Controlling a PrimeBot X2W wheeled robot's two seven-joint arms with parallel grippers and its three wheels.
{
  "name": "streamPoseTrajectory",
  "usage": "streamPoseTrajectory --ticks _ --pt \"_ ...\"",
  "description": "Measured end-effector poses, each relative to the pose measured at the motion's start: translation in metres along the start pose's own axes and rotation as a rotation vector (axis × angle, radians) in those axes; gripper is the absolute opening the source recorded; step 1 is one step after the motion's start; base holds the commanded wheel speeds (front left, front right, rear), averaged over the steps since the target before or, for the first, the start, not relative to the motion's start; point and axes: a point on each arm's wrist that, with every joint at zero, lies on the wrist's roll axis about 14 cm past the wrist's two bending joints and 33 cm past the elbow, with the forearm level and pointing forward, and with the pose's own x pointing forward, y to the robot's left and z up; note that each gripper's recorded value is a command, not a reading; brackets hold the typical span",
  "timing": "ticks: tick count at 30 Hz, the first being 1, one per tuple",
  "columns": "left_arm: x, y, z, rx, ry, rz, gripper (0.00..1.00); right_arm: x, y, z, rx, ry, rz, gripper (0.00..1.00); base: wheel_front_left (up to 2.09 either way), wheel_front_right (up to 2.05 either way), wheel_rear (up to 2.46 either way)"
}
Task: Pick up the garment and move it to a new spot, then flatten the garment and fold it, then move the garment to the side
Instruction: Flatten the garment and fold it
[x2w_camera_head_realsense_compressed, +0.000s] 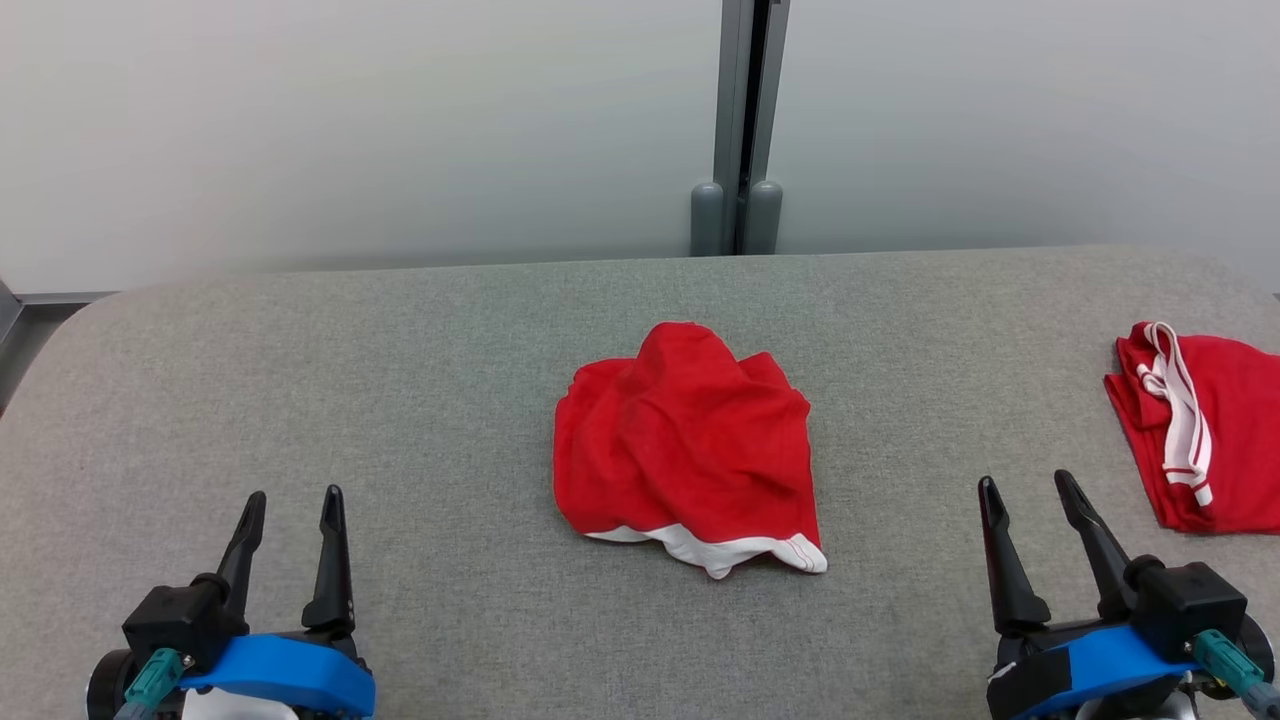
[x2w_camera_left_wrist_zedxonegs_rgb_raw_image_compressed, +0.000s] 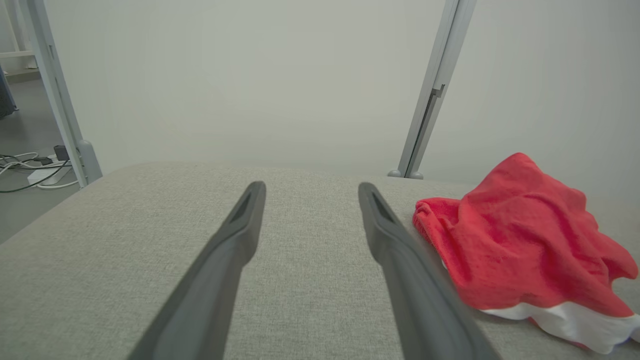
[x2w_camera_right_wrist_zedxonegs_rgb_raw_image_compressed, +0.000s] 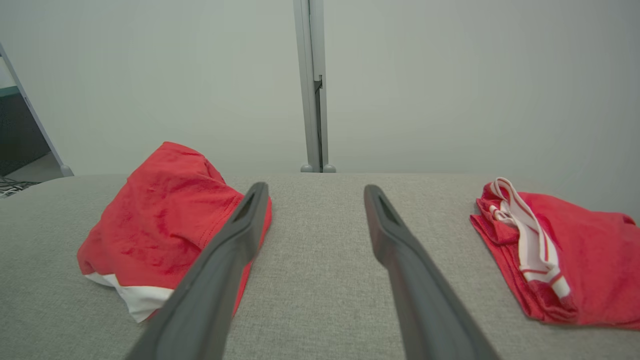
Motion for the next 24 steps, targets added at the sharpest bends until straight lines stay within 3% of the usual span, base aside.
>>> streamPoseTrajectory --ticks 14,24 --pt "0.005 0.001 -0.004 -0.007 0.012 0.002 1.0 0.013 0.021 -0.006 0.043 0.03 0.059 1.0 0.0 0.0 0.0" --pt "0.02 0.001 -0.003 -0.002 0.009 -0.007 1.0 0.048 0.079 -0.054 0.183 0.327 0.221 1.0 0.0 0.0 0.0"
